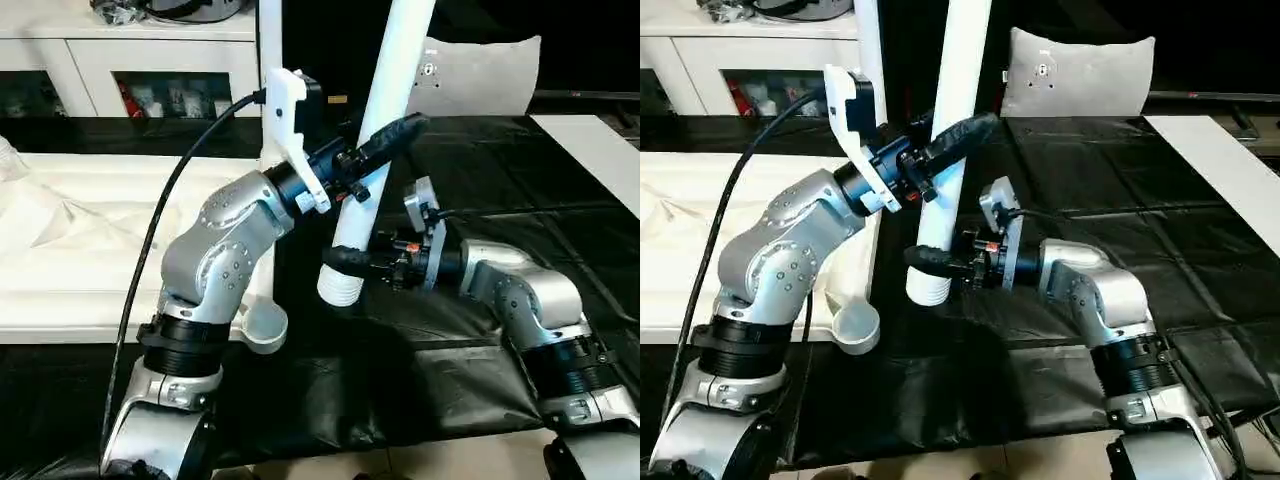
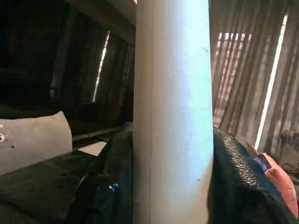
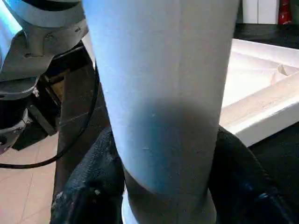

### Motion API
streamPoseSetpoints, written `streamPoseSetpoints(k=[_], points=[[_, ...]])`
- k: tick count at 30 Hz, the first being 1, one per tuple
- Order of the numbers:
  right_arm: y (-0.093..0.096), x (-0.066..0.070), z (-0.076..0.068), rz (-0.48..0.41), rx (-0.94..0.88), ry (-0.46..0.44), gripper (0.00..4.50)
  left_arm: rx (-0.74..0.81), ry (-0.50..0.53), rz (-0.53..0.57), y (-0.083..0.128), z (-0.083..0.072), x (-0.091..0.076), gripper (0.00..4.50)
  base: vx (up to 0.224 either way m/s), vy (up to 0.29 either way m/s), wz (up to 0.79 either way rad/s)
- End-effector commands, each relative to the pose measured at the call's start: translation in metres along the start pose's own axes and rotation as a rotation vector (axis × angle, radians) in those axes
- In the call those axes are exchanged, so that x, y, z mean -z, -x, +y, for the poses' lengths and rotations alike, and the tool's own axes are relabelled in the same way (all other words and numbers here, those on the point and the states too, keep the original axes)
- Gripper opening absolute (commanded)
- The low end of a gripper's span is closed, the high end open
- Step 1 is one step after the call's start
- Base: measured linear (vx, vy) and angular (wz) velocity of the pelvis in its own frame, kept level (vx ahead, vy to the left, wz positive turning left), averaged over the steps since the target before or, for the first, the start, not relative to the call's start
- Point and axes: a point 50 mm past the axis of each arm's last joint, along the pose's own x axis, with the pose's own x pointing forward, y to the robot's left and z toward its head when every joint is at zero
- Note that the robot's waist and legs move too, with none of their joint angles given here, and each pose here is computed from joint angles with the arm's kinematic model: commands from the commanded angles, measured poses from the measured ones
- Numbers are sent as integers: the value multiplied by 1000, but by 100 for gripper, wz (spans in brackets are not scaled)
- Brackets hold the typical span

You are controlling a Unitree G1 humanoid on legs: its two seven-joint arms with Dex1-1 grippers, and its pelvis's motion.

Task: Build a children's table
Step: Pick table leg

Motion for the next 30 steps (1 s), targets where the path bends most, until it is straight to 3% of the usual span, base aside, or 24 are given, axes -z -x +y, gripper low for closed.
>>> streamPoseSetpoints(k=[1,8,15,22,30], points=[[-1,-7,-3,3,15,35,236,44,-11,-23,-5,-9,-5,174,0,0,0],[-1,-6,-5,7,31,25,290,43,-10,-18,-4,-9,-3,174,0,0,0],[-1,-6,-3,3,11,22,295,47,-9,-15,-4,-9,-3,174,0,0,0],[-2,-5,-2,2,-14,13,227,58,-2,-15,-5,-10,-2,174,0,0,0],[-3,-3,-2,8,-13,15,196,69,17,-22,-4,-13,-2,174,0,0,0]])
